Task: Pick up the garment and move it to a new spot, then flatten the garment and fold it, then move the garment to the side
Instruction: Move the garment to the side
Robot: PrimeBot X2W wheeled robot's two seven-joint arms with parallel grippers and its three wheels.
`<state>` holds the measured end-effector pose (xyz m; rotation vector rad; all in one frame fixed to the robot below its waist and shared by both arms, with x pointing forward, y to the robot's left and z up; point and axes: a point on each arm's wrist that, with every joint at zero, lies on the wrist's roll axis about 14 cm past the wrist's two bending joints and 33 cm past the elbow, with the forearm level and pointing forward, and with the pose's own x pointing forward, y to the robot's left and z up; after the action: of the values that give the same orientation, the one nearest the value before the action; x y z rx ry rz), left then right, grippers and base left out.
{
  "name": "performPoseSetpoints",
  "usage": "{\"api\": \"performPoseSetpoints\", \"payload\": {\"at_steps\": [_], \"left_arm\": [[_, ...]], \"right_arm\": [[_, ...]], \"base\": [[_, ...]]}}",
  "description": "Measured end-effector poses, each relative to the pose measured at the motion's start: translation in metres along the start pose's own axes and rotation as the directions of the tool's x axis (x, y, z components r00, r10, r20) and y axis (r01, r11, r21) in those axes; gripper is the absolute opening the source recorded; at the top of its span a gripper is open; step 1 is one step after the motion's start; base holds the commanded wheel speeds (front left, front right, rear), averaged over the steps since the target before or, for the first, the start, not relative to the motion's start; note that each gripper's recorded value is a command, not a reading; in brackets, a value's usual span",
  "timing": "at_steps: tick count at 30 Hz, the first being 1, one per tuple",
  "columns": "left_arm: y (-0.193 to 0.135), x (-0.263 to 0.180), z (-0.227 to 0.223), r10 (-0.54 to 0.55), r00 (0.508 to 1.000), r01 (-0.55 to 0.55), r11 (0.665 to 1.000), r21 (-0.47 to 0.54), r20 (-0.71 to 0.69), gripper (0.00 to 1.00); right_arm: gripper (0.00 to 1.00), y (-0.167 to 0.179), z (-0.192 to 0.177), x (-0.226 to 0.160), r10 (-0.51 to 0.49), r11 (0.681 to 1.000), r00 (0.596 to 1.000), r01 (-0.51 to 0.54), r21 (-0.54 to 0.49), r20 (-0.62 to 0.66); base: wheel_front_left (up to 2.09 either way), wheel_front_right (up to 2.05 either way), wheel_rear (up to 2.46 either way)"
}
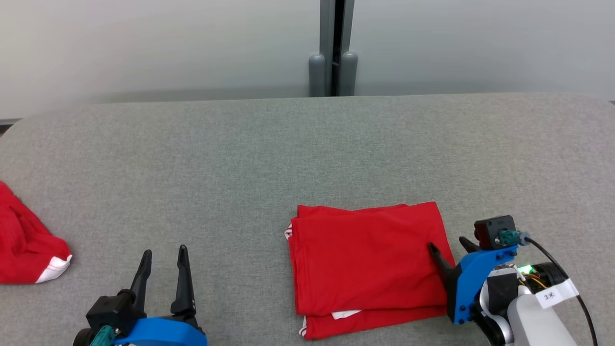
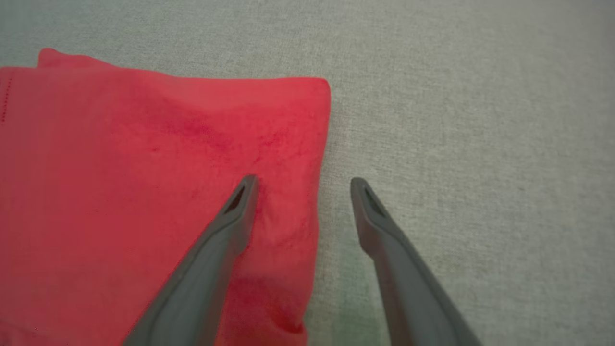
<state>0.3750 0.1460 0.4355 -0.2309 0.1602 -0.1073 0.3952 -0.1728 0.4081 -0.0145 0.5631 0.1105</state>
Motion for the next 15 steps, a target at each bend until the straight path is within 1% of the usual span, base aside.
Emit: {"api": "performPoseSetpoints", "payload": {"at_steps": [4, 11, 12, 13, 14, 15], "left_arm": [[0.007, 0.000, -0.004, 0.021, 1.000, -0.021, 1.000, -0.002, -0.012, 1.00], [0.015, 0.007, -0.006, 0.043, 0.999, -0.043, 0.999, 0.002, -0.017, 1.00], [0.016, 0.007, -0.006, 0.044, 0.999, -0.044, 0.999, 0.001, -0.019, 1.00], [0.016, 0.008, -0.008, 0.045, 0.999, -0.045, 0.999, 0.000, -0.023, 1.00], [0.016, 0.008, -0.010, 0.046, 0.999, -0.046, 0.999, 0.002, -0.027, 1.00], [0.016, 0.009, -0.011, 0.046, 0.998, -0.046, 0.999, 0.002, -0.031, 1.00]], "right_arm": [[1.00, 0.004, -0.016, 0.005, 0.032, 0.999, 0.995, -0.030, 0.022, -0.099], [1.00, 0.014, -0.024, 0.018, 0.088, 0.996, 0.977, -0.083, 0.031, -0.196], [0.84, 0.015, -0.024, 0.020, 0.095, 0.995, 0.974, -0.091, 0.028, -0.205], [0.45, 0.015, -0.024, 0.022, 0.100, 0.995, 0.972, -0.097, 0.025, -0.212], [0.35, 0.015, -0.023, 0.024, 0.104, 0.995, 0.971, -0.102, 0.022, -0.214], [0.07, 0.016, -0.022, 0.025, 0.108, 0.994, 0.971, -0.106, 0.017, -0.213]], "base": [[0.00, 0.00, 0.00], [0.00, 0.00, 0.00], [0.00, 0.00, 0.00], [0.00, 0.00, 0.00], [0.00, 0.00, 0.00], [0.00, 0.00, 0.00]]}}
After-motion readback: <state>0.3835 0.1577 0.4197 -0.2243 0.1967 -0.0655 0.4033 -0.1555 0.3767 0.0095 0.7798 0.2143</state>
